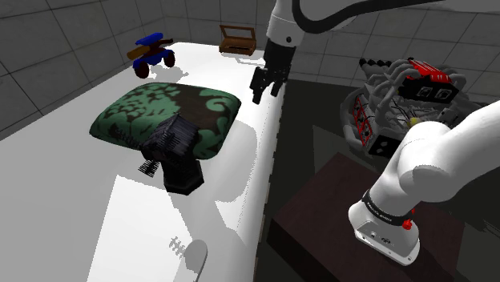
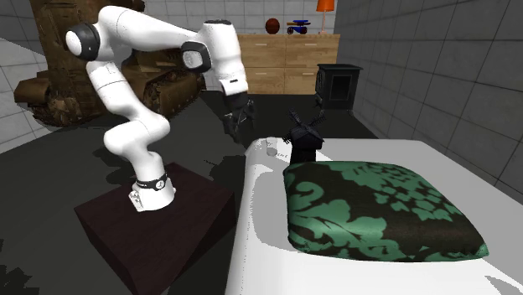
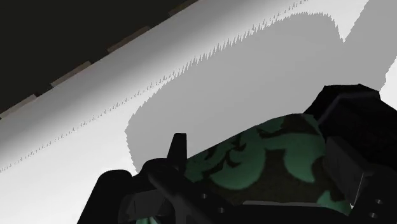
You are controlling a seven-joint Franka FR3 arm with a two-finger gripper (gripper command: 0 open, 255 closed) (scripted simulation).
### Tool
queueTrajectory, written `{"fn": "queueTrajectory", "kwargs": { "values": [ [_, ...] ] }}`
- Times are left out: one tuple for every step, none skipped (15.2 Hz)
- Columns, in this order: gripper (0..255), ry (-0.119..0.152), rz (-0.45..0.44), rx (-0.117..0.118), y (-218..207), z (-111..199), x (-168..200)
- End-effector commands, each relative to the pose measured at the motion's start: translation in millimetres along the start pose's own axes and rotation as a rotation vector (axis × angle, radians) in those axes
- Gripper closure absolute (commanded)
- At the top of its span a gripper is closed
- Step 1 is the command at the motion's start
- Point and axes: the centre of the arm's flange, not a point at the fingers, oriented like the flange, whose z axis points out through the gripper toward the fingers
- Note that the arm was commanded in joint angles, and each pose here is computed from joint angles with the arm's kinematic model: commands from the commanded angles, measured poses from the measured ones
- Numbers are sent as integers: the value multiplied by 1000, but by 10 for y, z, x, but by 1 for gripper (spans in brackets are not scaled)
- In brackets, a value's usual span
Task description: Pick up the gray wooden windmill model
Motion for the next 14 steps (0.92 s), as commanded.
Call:
{"fn": "queueTrajectory", "kwargs": {
  "values": [
    [0, 23, -45, 2, -209, 61, 126],
    [0, 34, -67, 2, -314, 89, 181],
    [0, 45, -89, 3, -421, 117, 234],
    [0, 56, -111, 4, -529, 144, 284],
    [0, 67, -133, 4, -638, 171, 333],
    [0, 78, -154, 5, -748, 196, 380],
    [0, 89, -176, 5, -859, 222, 424],
    [0, 100, -198, 6, -971, 247, 467],
    [0, 111, -220, 6, -1083, 271, 507],
    [0, 122, -242, 7, -1197, 295, 545],
    [0, 133, -264, 7, -1312, 318, 580],
    [0, 143, -286, 8, -1427, 341, 614],
    [0, 154, -308, 8, -1543, 363, 645],
    [0, 165, -329, 9, -1660, 386, 674]
  ]
}}
